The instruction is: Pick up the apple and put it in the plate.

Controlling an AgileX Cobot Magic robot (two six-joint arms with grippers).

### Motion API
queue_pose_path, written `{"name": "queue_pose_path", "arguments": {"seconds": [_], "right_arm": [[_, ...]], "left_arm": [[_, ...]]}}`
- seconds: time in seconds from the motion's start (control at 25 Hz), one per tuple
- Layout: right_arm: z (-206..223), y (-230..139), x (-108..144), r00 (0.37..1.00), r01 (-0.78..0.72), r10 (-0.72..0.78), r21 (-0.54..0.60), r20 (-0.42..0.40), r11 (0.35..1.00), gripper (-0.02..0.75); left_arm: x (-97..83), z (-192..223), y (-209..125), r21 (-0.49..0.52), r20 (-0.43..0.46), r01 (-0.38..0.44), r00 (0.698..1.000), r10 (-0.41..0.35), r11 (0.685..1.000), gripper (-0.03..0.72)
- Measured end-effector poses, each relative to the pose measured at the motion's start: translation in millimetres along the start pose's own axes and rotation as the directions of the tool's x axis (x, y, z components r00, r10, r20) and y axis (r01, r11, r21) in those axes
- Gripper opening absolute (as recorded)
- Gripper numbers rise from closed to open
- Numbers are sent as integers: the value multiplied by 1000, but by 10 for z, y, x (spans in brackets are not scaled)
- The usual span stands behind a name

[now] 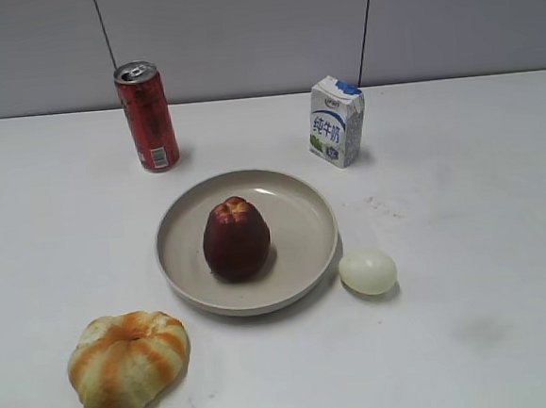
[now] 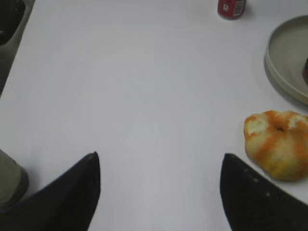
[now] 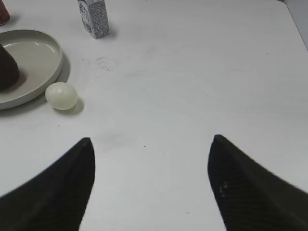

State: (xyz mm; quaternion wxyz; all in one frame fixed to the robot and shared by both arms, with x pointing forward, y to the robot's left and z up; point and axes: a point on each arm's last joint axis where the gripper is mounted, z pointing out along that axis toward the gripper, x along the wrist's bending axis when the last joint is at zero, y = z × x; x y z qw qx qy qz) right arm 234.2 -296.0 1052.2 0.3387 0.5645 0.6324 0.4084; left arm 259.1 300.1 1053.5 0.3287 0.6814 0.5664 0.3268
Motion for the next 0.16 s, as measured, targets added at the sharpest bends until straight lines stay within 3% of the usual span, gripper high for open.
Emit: {"name": "queue_pose_path", "arguments": {"seconds": [0.16], "right_arm": [[0, 0, 0, 1000, 0, 0, 0, 0, 1000, 585]], "left_arm": [[-4, -126, -73, -92, -11, 3, 1000, -4, 996, 589]]}}
